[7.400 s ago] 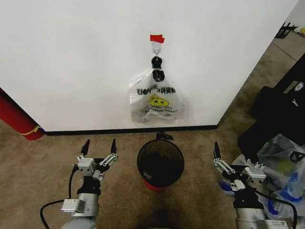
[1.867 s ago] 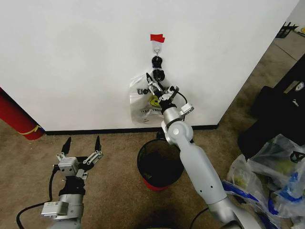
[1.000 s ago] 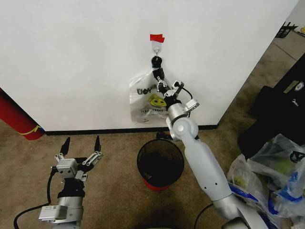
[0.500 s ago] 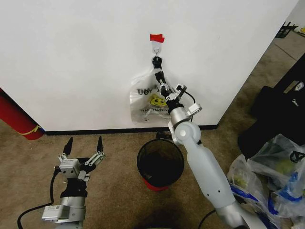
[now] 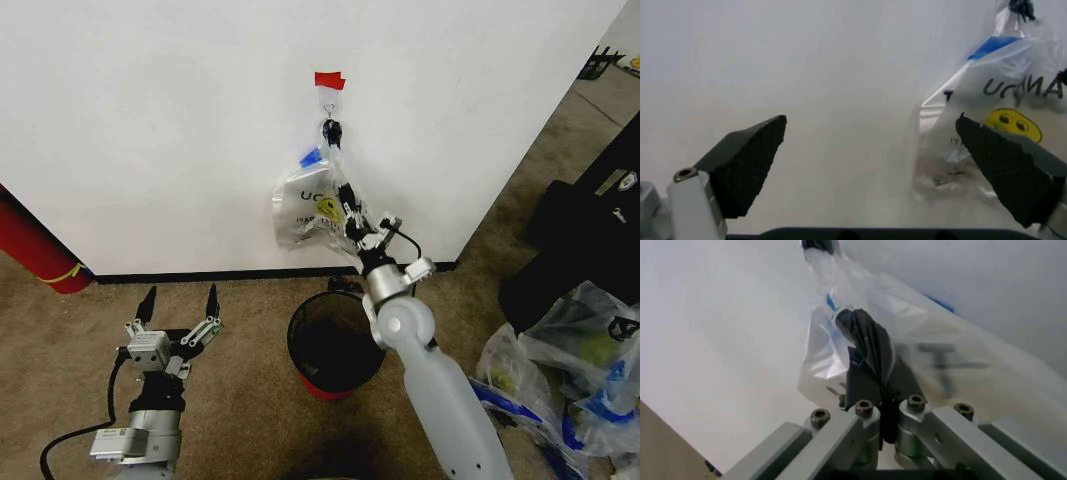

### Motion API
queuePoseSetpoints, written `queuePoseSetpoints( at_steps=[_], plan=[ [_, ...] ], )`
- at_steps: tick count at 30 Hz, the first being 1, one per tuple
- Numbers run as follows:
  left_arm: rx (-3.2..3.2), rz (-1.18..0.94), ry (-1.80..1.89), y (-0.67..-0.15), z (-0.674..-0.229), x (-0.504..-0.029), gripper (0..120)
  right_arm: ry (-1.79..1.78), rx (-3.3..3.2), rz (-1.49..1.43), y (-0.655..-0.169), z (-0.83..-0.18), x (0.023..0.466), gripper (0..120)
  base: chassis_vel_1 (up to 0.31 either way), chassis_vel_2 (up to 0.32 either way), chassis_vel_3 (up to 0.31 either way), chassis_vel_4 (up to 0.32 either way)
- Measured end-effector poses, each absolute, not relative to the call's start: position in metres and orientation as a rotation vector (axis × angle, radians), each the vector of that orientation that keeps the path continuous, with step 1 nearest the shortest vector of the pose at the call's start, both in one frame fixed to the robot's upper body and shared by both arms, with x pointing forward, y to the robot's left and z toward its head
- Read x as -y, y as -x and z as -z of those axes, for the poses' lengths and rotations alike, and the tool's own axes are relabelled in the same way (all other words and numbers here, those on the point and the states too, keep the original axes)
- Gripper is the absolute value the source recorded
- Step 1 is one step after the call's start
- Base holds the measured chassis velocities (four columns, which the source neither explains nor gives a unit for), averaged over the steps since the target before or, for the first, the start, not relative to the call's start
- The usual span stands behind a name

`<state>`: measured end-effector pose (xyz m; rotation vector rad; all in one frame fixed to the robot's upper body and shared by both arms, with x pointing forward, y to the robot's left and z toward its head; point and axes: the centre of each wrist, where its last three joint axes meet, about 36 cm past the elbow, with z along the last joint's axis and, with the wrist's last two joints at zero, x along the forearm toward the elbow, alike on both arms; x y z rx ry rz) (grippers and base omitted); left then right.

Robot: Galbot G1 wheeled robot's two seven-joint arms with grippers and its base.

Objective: Pick up the garbage bag from the wall and place it over the trash bin.

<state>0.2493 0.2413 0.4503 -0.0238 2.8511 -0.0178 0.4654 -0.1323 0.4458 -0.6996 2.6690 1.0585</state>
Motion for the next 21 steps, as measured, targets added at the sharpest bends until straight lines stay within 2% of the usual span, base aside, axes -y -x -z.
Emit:
queuePoseSetpoints(
  at_steps=[21],
  plan=[
    [-2.869, 0.056, -0.036, -0.262, -0.44, -0.24, 100, 0.65, -2.748, -0.861, -0.377, -0.426, 0.17, 0, 0.0, 0.0, 0.0, 0.0]
  ],
)
